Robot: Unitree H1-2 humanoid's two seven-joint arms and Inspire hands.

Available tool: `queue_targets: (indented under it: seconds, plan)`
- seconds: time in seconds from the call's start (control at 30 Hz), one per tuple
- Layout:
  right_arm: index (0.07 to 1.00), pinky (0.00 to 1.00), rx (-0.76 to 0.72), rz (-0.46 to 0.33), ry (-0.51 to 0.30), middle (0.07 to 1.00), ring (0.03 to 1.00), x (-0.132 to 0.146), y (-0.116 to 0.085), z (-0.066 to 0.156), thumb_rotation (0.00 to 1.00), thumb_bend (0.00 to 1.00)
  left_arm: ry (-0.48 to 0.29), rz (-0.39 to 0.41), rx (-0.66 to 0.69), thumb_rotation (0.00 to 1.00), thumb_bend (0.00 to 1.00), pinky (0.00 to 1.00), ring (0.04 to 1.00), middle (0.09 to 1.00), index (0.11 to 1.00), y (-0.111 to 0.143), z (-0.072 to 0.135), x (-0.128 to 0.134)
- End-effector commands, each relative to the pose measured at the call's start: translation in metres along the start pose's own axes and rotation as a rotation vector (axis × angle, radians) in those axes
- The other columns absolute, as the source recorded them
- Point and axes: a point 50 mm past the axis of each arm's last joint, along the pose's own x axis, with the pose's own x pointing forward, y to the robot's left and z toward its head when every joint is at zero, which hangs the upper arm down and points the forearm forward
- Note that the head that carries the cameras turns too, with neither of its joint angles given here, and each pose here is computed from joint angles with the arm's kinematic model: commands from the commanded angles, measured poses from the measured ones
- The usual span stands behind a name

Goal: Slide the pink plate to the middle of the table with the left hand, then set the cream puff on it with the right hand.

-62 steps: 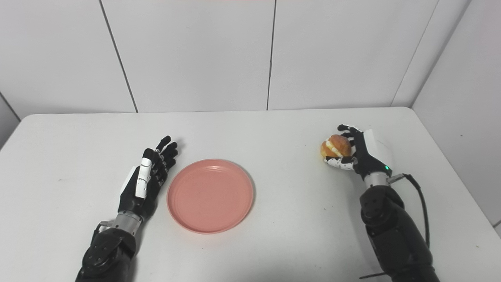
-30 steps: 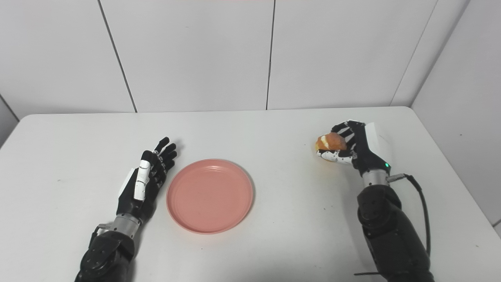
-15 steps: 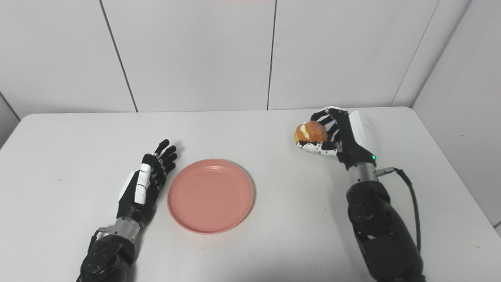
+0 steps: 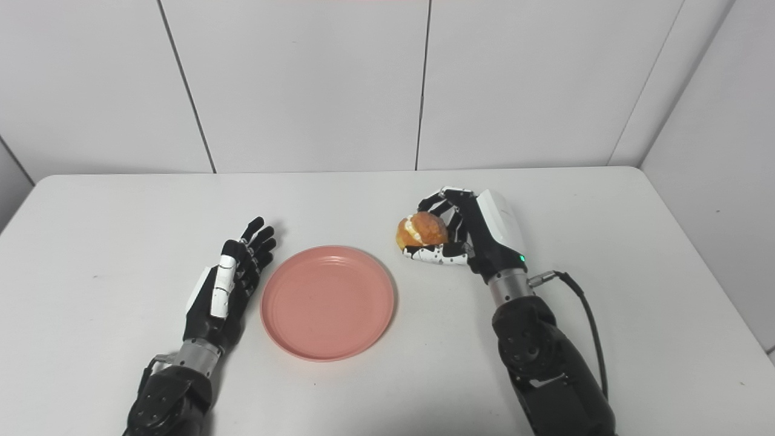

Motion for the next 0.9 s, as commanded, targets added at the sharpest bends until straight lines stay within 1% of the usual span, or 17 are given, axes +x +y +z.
queue_targets:
  seconds: [0.0, 0.17, 0.2, 0.23, 0.3, 0.53, 0.6, 0.67, 0.7, 0.8, 0.83, 0.87]
  plan:
    - [0.487, 0.15, 0.004, -0.024, -0.103, 0.470, 0.213, 0.006, -0.005, 0.015, 0.00, 0.52, 0.107, 0.022, -0.025, 1.00, 0.67, 0.98, 0.952, 0.947, 0.926, -0.003, -0.022, -0.013]
    - [0.487, 0.17, 0.024, -0.002, -0.119, 0.471, 0.238, 0.005, 0.004, 0.019, 0.00, 0.52, 0.110, 0.025, -0.023, 1.00, 0.65, 0.98, 0.954, 0.947, 0.927, -0.003, -0.022, -0.014]
    - [0.487, 0.19, 0.028, 0.003, -0.121, 0.472, 0.252, 0.004, 0.006, 0.020, 0.00, 0.52, 0.111, 0.025, -0.022, 1.00, 0.65, 0.98, 0.953, 0.946, 0.926, -0.002, -0.022, -0.014]
    - [0.506, 0.21, 0.028, 0.010, -0.125, 0.432, 0.288, 0.004, 0.008, 0.022, 0.00, 0.52, 0.111, 0.024, -0.021, 1.00, 0.66, 0.98, 0.953, 0.945, 0.926, -0.002, -0.023, -0.014]
    - [0.520, 0.26, 0.034, 0.020, -0.137, 0.421, 0.336, 0.003, 0.012, 0.025, 0.00, 0.51, 0.112, 0.022, -0.024, 1.00, 0.66, 0.98, 0.952, 0.943, 0.925, -0.002, -0.023, -0.014]
    - [0.518, 0.27, 0.056, 0.057, -0.187, 0.428, 0.359, -0.001, 0.029, 0.033, 0.00, 0.51, 0.112, 0.026, -0.020, 1.00, 0.66, 0.98, 0.948, 0.942, 0.922, -0.003, -0.022, -0.014]
    - [0.515, 0.31, 0.058, 0.069, -0.193, 0.438, 0.384, -0.003, 0.033, 0.034, 0.00, 0.52, 0.112, 0.028, -0.018, 1.00, 0.67, 0.97, 0.944, 0.935, 0.917, -0.003, -0.023, -0.013]
    - [0.516, 0.31, 0.057, 0.074, -0.199, 0.438, 0.389, -0.004, 0.036, 0.035, 0.00, 0.52, 0.112, 0.028, -0.017, 1.00, 0.67, 0.97, 0.943, 0.935, 0.917, -0.004, -0.023, -0.013]
    - [0.517, 0.30, 0.043, 0.073, -0.201, 0.434, 0.381, -0.005, 0.038, 0.036, 0.00, 0.52, 0.113, 0.028, -0.020, 1.00, 0.67, 0.97, 0.944, 0.935, 0.918, -0.004, -0.023, -0.013]
    - [0.522, 0.21, -0.007, 0.070, -0.211, 0.420, 0.296, -0.006, 0.043, 0.038, 0.00, 0.51, 0.112, 0.026, -0.024, 1.00, 0.66, 0.98, 0.948, 0.940, 0.922, -0.005, -0.021, -0.013]
    - [0.522, 0.21, -0.012, 0.072, -0.217, 0.421, 0.291, -0.007, 0.045, 0.038, 0.00, 0.51, 0.111, 0.024, -0.021, 1.00, 0.65, 0.98, 0.948, 0.940, 0.922, -0.006, -0.021, -0.013]
    - [0.520, 0.31, -0.013, 0.073, -0.224, 0.440, 0.360, -0.008, 0.046, 0.039, 0.00, 0.51, 0.110, 0.024, -0.019, 1.00, 0.65, 0.97, 0.950, 0.941, 0.924, -0.006, -0.020, -0.013]
